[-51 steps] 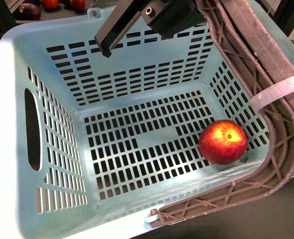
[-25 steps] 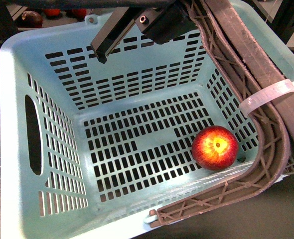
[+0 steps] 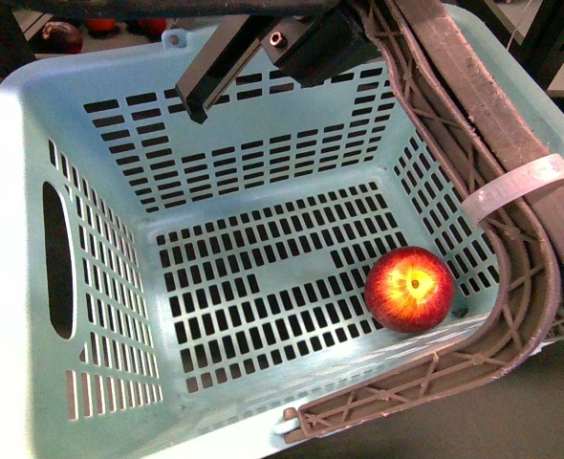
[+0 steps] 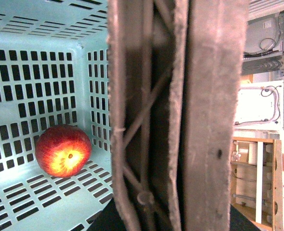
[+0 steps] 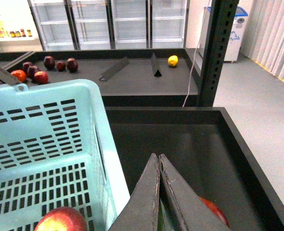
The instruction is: Pick apple with right arm and hold basket with left
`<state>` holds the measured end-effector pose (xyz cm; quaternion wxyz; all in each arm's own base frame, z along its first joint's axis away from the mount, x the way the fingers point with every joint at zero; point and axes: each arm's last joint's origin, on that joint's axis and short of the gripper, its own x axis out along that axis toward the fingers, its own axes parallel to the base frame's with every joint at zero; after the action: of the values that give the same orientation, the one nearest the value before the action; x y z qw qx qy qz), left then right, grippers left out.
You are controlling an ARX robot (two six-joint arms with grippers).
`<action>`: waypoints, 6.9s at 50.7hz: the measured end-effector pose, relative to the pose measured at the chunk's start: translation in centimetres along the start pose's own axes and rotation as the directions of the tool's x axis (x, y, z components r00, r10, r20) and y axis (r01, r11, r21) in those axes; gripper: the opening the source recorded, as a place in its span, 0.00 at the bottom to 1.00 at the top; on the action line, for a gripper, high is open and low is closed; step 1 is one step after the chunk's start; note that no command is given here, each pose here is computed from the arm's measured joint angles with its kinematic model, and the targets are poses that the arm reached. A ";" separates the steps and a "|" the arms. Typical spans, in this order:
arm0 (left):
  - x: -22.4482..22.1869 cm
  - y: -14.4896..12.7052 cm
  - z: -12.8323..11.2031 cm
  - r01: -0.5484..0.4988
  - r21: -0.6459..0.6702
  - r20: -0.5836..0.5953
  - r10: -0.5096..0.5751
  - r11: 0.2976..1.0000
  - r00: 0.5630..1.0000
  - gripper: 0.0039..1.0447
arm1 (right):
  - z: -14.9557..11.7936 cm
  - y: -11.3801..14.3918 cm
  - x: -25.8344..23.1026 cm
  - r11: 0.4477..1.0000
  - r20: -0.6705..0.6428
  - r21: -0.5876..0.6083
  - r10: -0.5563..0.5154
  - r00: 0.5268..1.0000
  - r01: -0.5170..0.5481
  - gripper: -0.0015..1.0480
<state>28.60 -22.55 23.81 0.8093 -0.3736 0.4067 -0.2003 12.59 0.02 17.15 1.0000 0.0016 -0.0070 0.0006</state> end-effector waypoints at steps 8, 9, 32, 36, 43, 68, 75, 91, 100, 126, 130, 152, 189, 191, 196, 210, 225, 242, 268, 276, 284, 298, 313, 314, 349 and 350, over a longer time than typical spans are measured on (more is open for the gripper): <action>0.0 0.0 0.0 0.000 0.000 0.000 0.000 1.000 1.000 0.14 | 0.1 0.0 -0.4 1.000 0.004 0.000 0.000 1.000 0.000 0.02; 0.0 0.0 0.0 0.000 0.000 0.000 0.000 1.000 1.000 0.14 | 0.1 0.0 -0.5 1.000 0.005 0.000 0.000 1.000 0.000 0.02; 0.0 0.0 0.0 0.000 0.000 0.000 0.000 1.000 1.000 0.14 | 0.1 0.0 -1.4 1.000 0.004 0.000 0.000 1.000 0.000 0.02; 0.0 0.0 0.0 0.000 0.000 0.000 0.000 1.000 1.000 0.14 | 0.1 0.0 -1.6 1.000 0.005 0.000 0.000 1.000 0.000 0.02; 0.0 0.0 0.0 0.000 0.000 0.000 0.000 1.000 1.000 0.14 | -0.3 0.0 -2.3 1.000 -0.026 0.000 0.003 1.000 -0.003 0.02; 0.0 0.0 0.0 0.000 0.000 0.001 0.000 1.000 1.000 0.14 | -0.2 0.0 -2.9 1.000 -0.001 0.000 0.000 1.000 0.000 0.42; 0.0 0.0 0.0 0.000 0.000 0.001 0.000 1.000 1.000 0.14 | -0.2 0.0 -2.9 1.000 -0.001 0.000 0.000 1.000 0.000 0.71; 0.1 -0.2 1.1 0.077 -0.114 0.295 -0.041 0.990 0.955 0.14 | -0.2 0.0 -2.9 1.000 0.000 0.000 0.000 1.000 0.000 0.92; -0.8 1.2 4.6 0.113 -0.216 0.444 -0.005 0.970 0.896 0.14 | -0.2 0.0 -2.9 1.000 0.000 0.000 0.000 1.000 0.000 0.92; -6.1 13.5 12.6 0.133 -0.578 0.647 0.352 0.806 0.677 0.14 | -0.2 0.0 -2.9 1.000 0.000 0.000 0.000 1.000 0.000 0.92; -5.9 14.5 12.8 0.124 -0.602 0.643 0.386 0.789 0.662 0.14 | -0.2 0.0 -2.9 1.000 0.000 0.000 0.000 1.000 0.000 0.92; -5.4 19.2 9.9 0.107 -0.740 0.575 0.542 0.664 0.613 0.14 | -0.2 0.0 -2.9 1.000 0.000 0.000 0.000 1.000 0.000 0.92; -6.5 20.7 6.9 0.013 -0.829 0.460 0.667 0.559 0.586 0.46 | -0.2 0.0 -2.9 1.000 0.000 0.000 0.000 1.000 0.000 0.92; -6.6 20.4 6.9 0.018 -0.828 0.461 0.663 0.560 0.589 0.52 | -0.2 0.0 -2.9 1.000 0.000 0.000 0.000 1.000 0.000 0.92; -6.9 19.3 7.1 0.026 -0.820 0.471 0.650 0.571 0.596 0.65 | -0.2 0.0 -2.9 1.000 0.000 0.000 0.000 1.000 0.000 0.92; -9.7 15.2 6.1 0.009 -0.815 0.464 0.643 0.579 0.609 0.93 | -0.2 0.0 -2.9 1.000 0.000 0.000 0.000 1.000 0.000 0.92; -11.6 12.6 5.8 -0.004 -0.784 0.483 0.613 0.621 0.625 0.94 | -0.2 0.0 -2.9 1.000 0.000 0.000 0.000 1.000 0.000 0.92; -14.6 15.1 2.6 -0.456 0.318 0.811 0.011 0.831 0.585 0.42 | -0.2 0.0 -2.9 1.000 0.000 0.000 0.000 1.000 0.000 0.92; -17.9 18.6 -1.7 -0.618 0.436 0.802 0.027 0.654 0.596 0.03 | -0.2 0.0 -2.9 1.000 0.000 0.000 0.000 1.000 0.000 0.92; -18.4 18.8 -2.7 -0.618 0.440 0.803 0.024 0.652 0.596 0.03 | -0.2 0.0 -2.9 1.000 0.000 0.000 0.000 1.000 0.000 0.92; -18.7 19.6 -4.0 -0.618 0.440 0.807 0.015 0.651 0.591 0.03 | -0.2 0.0 -2.9 1.000 0.000 0.000 0.000 1.000 0.000 0.92; -19.6 19.5 -5.1 -0.620 0.440 0.808 0.015 0.650 0.590 0.03 | -0.2 0.0 -2.9 1.000 0.000 0.000 0.000 1.000 0.000 0.92; -20.3 19.3 -5.8 -0.620 0.440 0.811 0.009 0.650 0.585 0.03 | -0.2 0.0 -2.9 1.000 0.000 0.000 0.000 1.000 0.000 0.92; -20.3 19.2 -5.8 -0.620 0.441 0.811 0.009 0.649 0.585 0.03 | -0.2 0.0 -2.9 1.000 0.000 0.000 0.000 1.000 0.000 0.92; -21.3 19.3 -7.3 -0.620 0.440 0.809 0.014 0.649 0.588 0.03 | -0.2 0.0 -2.9 1.000 0.000 0.000 0.000 1.000 0.000 0.92; -21.3 19.5 -7.5 -0.620 0.441 0.801 0.027 0.649 0.598 0.03 | -0.2 0.0 -2.9 1.000 0.000 0.000 0.000 1.000 0.000 0.92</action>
<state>10.37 -0.04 16.77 1.0000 -0.0054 0.0062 -0.0021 9.69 0.01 16.93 1.0000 0.0016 -0.0072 0.0006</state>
